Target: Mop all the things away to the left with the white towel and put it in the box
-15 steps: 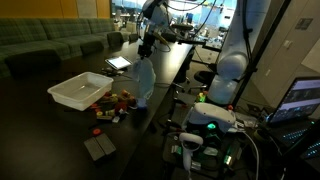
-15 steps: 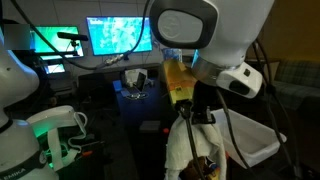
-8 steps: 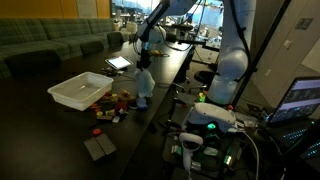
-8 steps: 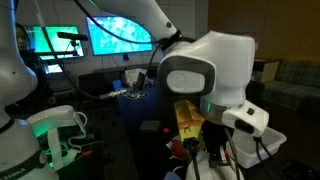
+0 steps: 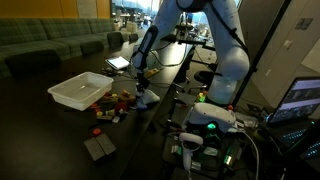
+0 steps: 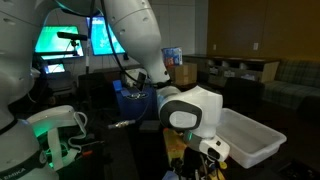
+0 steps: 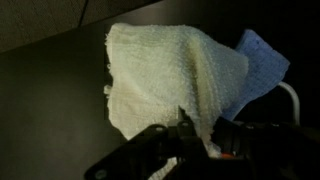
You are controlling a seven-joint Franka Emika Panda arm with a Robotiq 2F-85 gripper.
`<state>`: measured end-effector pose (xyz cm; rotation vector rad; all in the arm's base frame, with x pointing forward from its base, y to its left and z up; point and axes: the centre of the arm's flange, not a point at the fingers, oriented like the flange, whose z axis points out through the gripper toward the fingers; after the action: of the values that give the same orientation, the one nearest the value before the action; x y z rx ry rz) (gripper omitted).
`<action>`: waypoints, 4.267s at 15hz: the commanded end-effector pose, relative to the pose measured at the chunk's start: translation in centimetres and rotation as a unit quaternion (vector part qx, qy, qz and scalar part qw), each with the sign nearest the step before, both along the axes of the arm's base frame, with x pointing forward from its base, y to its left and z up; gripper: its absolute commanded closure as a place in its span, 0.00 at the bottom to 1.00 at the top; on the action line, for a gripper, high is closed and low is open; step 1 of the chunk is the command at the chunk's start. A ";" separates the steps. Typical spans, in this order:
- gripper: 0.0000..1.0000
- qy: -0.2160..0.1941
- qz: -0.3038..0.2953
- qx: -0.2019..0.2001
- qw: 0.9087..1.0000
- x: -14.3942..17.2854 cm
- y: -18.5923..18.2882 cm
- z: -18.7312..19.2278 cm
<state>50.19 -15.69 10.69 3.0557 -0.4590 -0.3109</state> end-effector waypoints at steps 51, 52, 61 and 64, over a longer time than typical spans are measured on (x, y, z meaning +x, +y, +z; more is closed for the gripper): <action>0.94 -0.323 0.045 0.116 0.938 3.4 0.0 26.5; 0.94 -0.331 0.032 0.091 0.939 4.1 -0.2 25.9; 0.94 -0.292 0.056 -0.110 0.948 11.9 2.6 9.3; 0.94 -0.245 0.067 -0.133 0.958 12.8 2.6 4.2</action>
<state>59.30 -13.49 18.18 2.9007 -0.2758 0.5559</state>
